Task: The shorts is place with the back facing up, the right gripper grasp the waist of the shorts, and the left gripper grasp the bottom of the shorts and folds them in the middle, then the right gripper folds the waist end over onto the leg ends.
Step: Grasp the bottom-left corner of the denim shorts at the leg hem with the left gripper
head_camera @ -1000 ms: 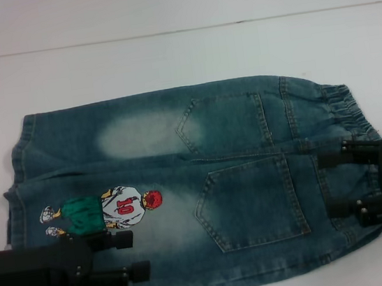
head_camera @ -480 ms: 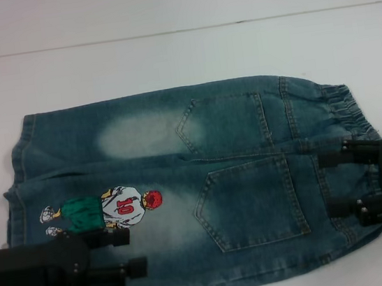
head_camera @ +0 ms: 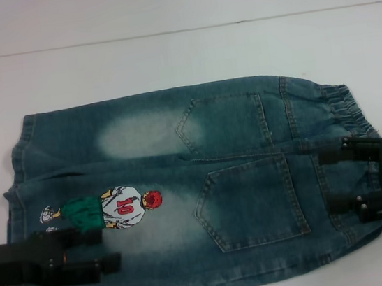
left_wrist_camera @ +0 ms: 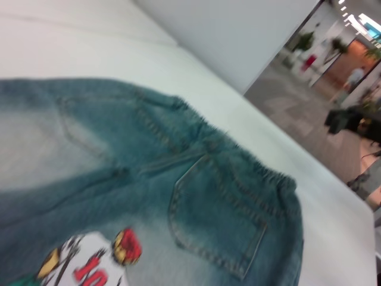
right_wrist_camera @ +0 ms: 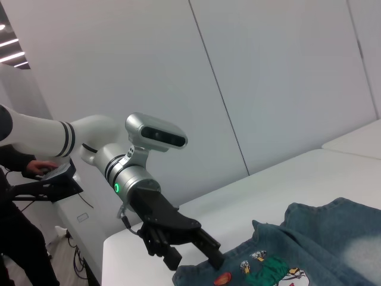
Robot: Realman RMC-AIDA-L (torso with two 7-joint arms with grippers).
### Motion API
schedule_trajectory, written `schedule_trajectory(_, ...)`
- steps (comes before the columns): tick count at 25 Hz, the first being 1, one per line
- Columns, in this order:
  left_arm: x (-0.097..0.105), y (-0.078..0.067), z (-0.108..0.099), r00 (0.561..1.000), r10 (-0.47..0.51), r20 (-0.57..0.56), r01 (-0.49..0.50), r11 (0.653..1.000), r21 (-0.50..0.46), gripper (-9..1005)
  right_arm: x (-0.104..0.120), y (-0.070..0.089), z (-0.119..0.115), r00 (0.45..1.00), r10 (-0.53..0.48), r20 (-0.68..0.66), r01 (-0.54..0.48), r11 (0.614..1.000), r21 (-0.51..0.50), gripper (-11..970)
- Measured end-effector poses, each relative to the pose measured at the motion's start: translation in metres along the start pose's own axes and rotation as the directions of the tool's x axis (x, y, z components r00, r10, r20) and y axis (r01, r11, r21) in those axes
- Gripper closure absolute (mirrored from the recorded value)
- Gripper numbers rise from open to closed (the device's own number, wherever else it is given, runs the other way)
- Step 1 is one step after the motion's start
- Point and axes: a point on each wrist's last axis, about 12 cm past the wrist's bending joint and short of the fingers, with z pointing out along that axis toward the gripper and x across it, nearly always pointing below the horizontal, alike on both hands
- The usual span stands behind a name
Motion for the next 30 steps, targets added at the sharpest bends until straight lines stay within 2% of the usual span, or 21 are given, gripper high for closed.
schedule_trajectory(1, 0.001, 0.002, -0.006, 0.999, -0.030, -0.039, 0.029, 0.999, -0.025, 112, 0.000, 0.000, 0.000, 1.000, 0.000, 0.001, 0.000, 1.000, 0.001, 48)
schedule_trajectory(16, -0.008, 0.003, -0.041, 0.975, -0.145, -0.167, 0.128, 0.986, -0.108, 112, -0.001, -0.001, -0.001, 1.000, -0.001, 0.020, 0.000, 1.000, 0.017, 47)
schedule_trajectory(25, -0.013, 0.008, -0.054, 0.942, -0.220, -0.253, 0.175, 0.966, -0.189, 113, 0.000, -0.001, 0.000, 1.000, 0.002, 0.028, -0.002, 1.000, 0.025, 47)
schedule_trajectory(30, -0.016, 0.009, -0.058, 0.939, -0.235, -0.253, 0.183, 0.960, -0.211, 112, 0.000, -0.001, -0.001, 0.999, 0.000, 0.035, -0.002, 0.999, 0.033, 47)
